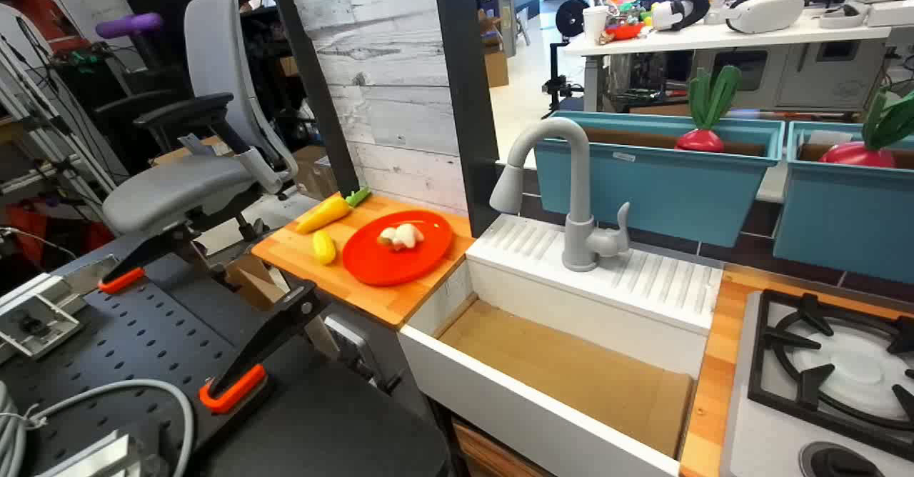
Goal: Move the carrot to the right then push the faucet to the left.
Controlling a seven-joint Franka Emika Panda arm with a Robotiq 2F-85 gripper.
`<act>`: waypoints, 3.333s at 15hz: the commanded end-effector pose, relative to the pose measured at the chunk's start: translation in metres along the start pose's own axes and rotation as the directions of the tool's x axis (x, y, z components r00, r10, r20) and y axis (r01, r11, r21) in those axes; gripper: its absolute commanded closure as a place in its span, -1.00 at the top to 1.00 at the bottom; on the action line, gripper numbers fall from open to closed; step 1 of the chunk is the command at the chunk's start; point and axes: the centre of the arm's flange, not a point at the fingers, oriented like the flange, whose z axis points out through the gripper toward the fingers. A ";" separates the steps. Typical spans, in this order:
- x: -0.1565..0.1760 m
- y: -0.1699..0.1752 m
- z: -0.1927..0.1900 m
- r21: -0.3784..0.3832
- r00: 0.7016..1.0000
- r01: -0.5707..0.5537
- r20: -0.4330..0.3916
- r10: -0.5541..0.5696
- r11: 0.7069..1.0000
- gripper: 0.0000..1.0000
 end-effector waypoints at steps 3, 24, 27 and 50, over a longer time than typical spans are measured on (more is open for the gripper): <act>0.000 0.000 -0.001 0.000 1.000 0.000 -0.001 0.000 1.000 1.00; 0.124 -0.054 0.192 0.209 0.996 -0.091 0.036 0.085 0.974 1.00; 0.140 -0.076 0.225 0.240 0.993 -0.118 0.056 0.108 0.964 1.00; 0.189 -0.187 0.475 0.197 0.943 -0.327 0.131 0.306 0.924 1.00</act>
